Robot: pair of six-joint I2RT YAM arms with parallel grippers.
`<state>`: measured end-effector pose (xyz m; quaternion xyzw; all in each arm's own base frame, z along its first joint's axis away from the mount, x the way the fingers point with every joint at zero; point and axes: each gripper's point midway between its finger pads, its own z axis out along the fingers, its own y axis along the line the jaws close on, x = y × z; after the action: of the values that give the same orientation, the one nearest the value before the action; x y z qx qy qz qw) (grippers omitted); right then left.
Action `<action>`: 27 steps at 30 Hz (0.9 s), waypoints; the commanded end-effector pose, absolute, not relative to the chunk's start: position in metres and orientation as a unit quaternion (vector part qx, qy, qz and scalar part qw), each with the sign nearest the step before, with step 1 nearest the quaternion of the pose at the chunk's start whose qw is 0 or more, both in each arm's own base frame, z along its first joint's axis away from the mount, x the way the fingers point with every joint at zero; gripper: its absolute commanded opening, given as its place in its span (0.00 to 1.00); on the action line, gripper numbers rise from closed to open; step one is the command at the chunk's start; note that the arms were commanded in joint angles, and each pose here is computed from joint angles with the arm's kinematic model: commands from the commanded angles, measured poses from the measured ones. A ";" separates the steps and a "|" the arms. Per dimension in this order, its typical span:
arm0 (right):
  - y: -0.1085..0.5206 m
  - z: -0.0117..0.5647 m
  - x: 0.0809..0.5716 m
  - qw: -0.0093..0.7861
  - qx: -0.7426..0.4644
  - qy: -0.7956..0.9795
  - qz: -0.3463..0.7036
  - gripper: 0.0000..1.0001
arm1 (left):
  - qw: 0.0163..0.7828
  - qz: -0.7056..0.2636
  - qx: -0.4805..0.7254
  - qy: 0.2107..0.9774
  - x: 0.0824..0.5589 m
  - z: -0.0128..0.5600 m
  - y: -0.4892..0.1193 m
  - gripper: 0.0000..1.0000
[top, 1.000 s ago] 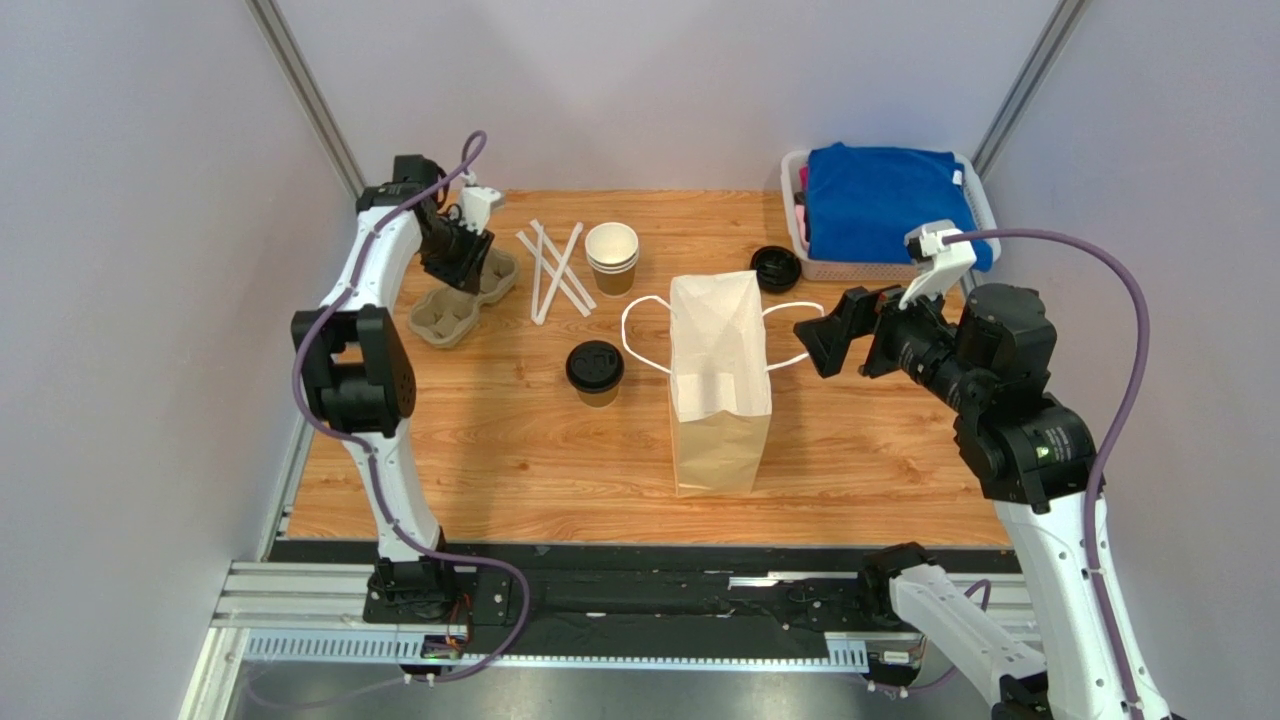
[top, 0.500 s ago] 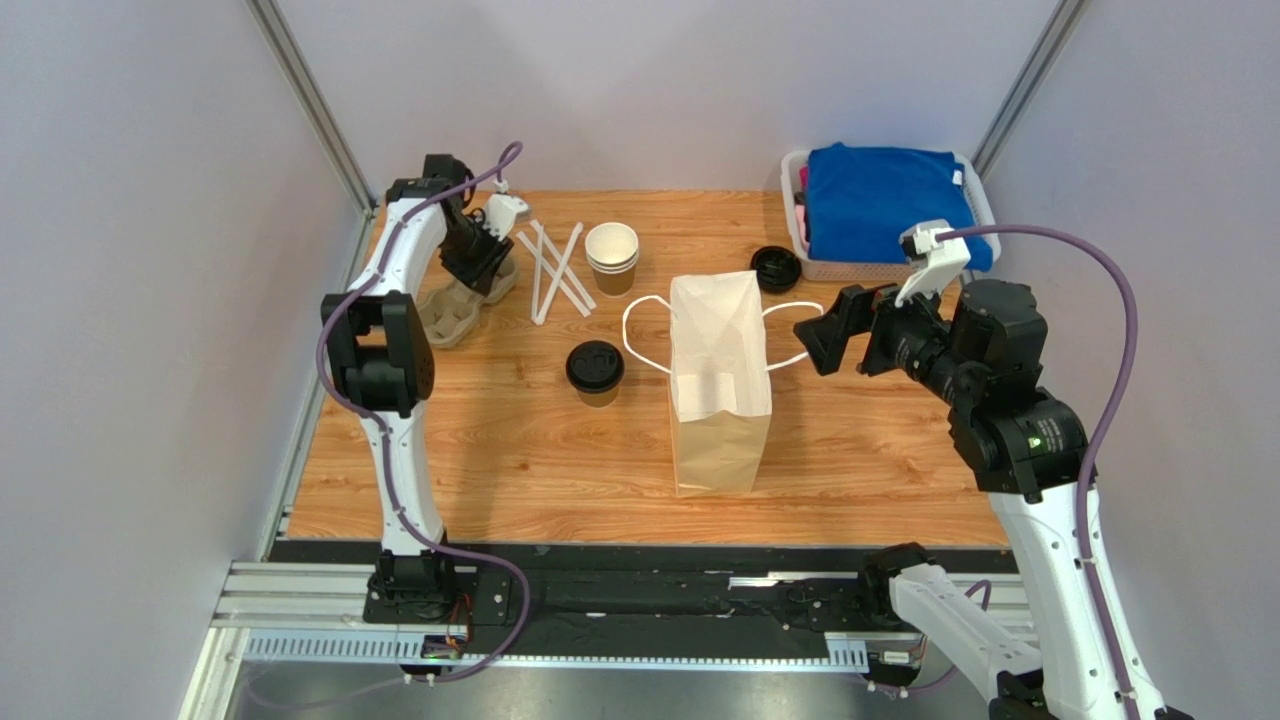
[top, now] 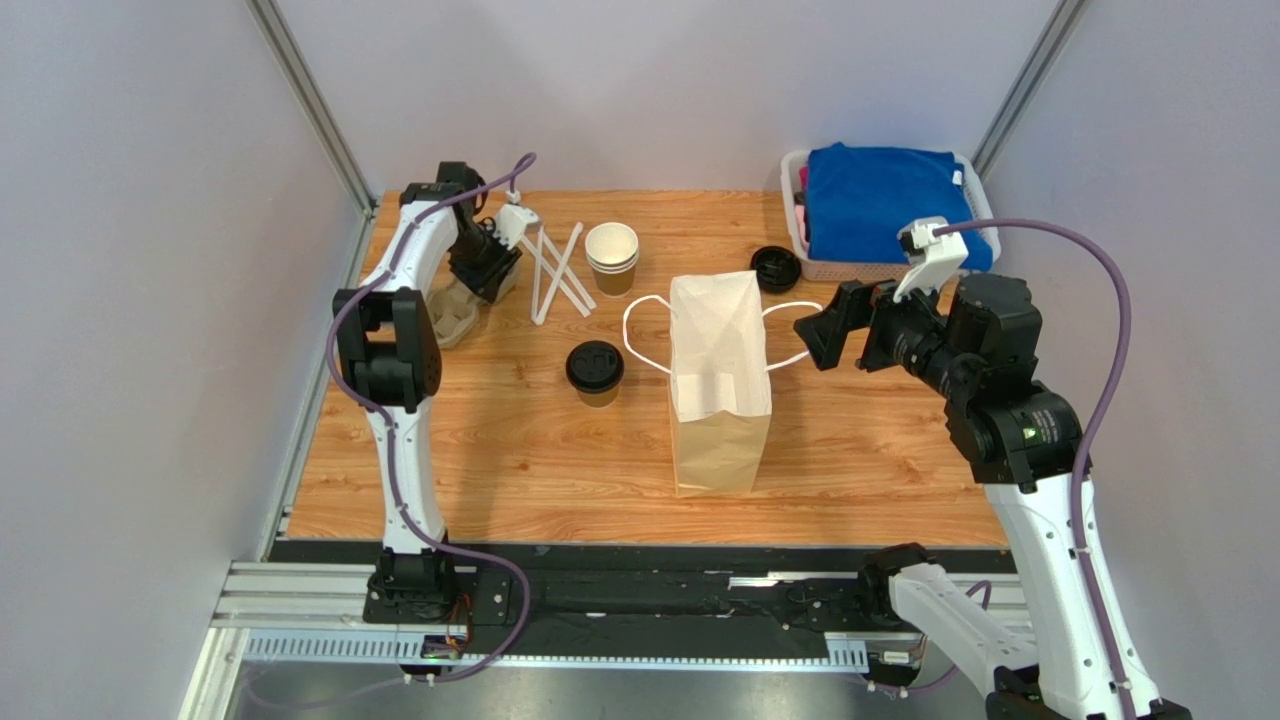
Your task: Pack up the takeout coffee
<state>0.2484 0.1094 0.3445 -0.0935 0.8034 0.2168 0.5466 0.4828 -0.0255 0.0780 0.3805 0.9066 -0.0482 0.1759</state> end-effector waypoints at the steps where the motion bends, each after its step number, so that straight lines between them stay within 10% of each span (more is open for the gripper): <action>1: 0.110 0.353 0.253 0.562 -0.089 0.791 0.222 0.99 | 0.190 -0.042 0.395 0.898 0.495 0.084 -0.026 0.36; 13: 0.113 0.352 0.253 0.555 -0.088 0.794 0.234 0.99 | 0.211 -0.039 0.394 0.894 0.495 0.107 -0.028 0.00; 27: 0.117 0.363 0.248 0.564 -0.101 0.782 0.245 0.99 | 0.295 0.072 0.332 0.893 0.490 0.165 0.001 0.00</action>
<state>0.2479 0.1142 0.3428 -0.0930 0.8053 0.2346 0.5364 0.4778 -0.0100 0.1229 0.3570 0.9038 0.0179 0.2351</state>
